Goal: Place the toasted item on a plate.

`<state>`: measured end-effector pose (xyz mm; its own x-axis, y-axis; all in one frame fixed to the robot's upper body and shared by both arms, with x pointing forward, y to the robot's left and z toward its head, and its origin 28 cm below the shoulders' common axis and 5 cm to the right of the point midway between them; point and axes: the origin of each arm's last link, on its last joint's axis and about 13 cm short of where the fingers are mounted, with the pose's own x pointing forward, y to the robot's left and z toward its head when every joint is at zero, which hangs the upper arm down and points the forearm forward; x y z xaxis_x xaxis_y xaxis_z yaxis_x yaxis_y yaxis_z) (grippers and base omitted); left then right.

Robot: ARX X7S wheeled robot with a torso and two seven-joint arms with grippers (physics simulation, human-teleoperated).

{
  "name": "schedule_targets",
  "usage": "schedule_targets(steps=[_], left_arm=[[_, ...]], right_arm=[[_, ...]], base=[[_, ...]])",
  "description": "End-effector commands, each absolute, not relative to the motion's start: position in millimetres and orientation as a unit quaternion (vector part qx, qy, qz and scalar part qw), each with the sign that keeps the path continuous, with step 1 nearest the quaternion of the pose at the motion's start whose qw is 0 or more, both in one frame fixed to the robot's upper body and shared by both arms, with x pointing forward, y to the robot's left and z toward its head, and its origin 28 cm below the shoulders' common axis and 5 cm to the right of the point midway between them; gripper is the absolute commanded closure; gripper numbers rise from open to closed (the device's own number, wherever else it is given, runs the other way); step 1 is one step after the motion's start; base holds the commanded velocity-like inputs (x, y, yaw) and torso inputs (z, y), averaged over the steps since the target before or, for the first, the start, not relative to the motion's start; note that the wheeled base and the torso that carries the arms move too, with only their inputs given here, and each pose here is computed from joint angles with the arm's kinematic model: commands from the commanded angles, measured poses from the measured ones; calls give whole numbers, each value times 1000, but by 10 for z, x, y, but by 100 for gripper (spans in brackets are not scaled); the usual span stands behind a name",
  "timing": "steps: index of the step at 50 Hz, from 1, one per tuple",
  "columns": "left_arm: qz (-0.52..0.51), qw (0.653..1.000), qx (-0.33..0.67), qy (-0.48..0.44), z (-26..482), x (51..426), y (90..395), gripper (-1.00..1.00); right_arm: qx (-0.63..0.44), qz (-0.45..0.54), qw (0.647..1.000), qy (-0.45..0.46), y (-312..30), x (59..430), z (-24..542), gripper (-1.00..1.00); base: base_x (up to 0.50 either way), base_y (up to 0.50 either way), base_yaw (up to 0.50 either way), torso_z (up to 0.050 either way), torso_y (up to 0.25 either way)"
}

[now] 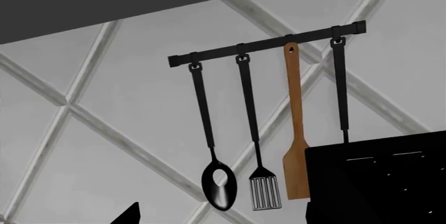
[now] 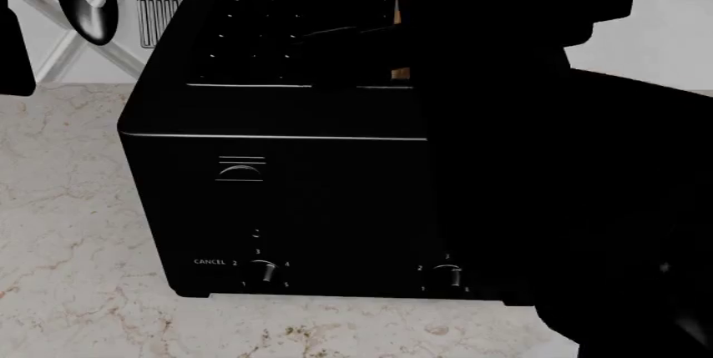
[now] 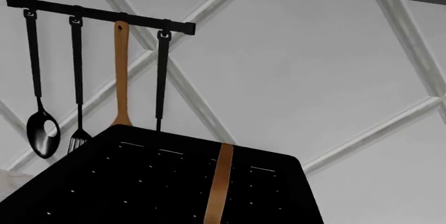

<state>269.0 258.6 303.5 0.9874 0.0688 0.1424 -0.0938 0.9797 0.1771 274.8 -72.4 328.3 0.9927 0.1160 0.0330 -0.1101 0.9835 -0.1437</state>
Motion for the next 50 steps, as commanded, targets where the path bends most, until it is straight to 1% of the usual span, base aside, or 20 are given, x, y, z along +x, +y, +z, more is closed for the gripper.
schedule_targets(steps=[1,4,10,15,24,50], left_arm=[[43,993,81,-77,3076,2689,2597,-100],[43,993,81,-78,3083,2686,2599,-100],[43,993,81,-75,3054,2680,2596,-100],[42,993,80,-75,3059,2687,2589,-100],[42,993,80,-71,3038,2705,2592,-100],[43,993,82,-68,3009,2698,2584,-100]], right_arm=[[-56,76,995,22,-637,2914,3375,-100],[-54,83,994,46,-610,2969,3361,-100],[-56,75,994,62,-612,3084,3341,-100],[-61,65,993,72,-616,3247,3297,-100],[-71,61,992,82,-610,3395,3208,-100],[-67,64,988,126,-618,3642,2886,-100]], base=[[0,0,0,0,0],[0,0,0,0,0],[0,0,0,0,0],[0,0,0,0,0],[0,0,0,0,0],[0,0,0,0,0]])
